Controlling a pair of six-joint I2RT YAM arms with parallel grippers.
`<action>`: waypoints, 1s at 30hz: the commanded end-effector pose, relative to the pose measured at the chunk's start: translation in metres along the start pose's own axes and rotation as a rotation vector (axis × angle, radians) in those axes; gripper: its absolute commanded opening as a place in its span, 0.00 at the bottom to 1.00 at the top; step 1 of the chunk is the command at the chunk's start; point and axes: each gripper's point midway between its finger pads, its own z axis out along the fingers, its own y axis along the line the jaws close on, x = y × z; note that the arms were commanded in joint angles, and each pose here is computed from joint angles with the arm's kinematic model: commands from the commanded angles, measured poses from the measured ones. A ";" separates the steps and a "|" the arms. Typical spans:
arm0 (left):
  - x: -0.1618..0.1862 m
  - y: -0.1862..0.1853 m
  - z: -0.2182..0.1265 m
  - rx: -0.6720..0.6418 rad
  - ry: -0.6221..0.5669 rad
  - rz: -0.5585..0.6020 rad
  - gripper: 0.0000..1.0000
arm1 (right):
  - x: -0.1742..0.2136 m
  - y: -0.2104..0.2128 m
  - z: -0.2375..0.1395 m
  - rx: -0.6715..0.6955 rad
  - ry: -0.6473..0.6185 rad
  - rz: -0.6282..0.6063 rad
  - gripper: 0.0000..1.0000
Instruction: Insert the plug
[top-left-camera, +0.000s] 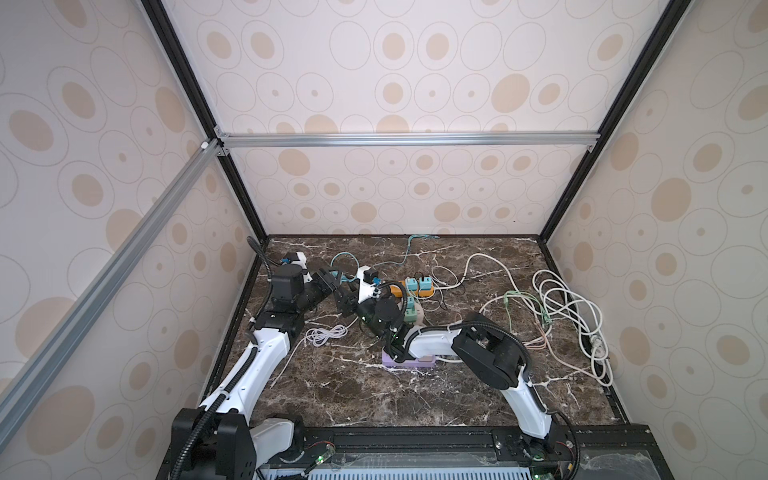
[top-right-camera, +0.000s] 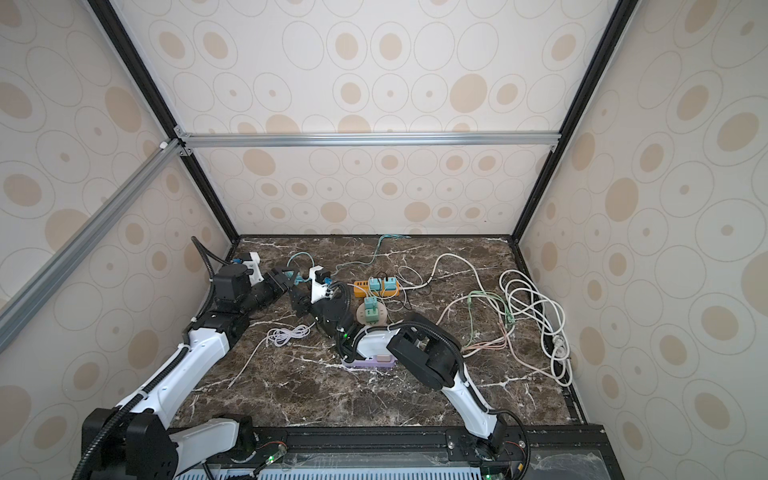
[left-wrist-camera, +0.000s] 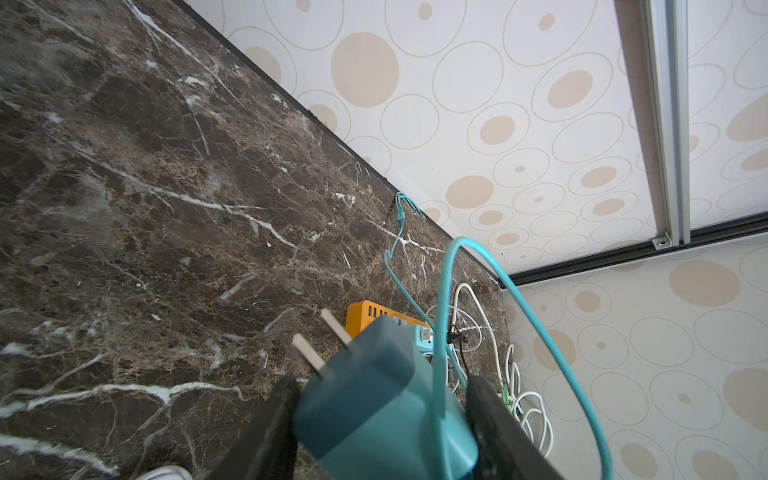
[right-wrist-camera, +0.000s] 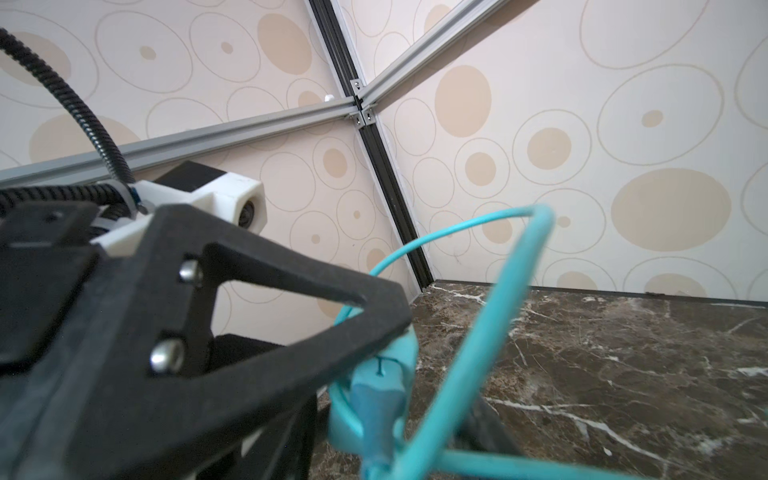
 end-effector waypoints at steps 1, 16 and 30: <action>-0.003 -0.011 -0.004 0.045 -0.015 -0.011 0.35 | -0.011 0.003 0.006 -0.035 -0.048 0.016 0.48; -0.016 -0.021 -0.017 0.014 -0.021 0.119 0.66 | 0.003 0.004 -0.005 -0.179 0.164 -0.050 0.04; -0.003 -0.030 -0.051 -0.057 0.137 0.478 0.91 | 0.048 0.010 -0.192 -0.654 0.861 -0.624 0.03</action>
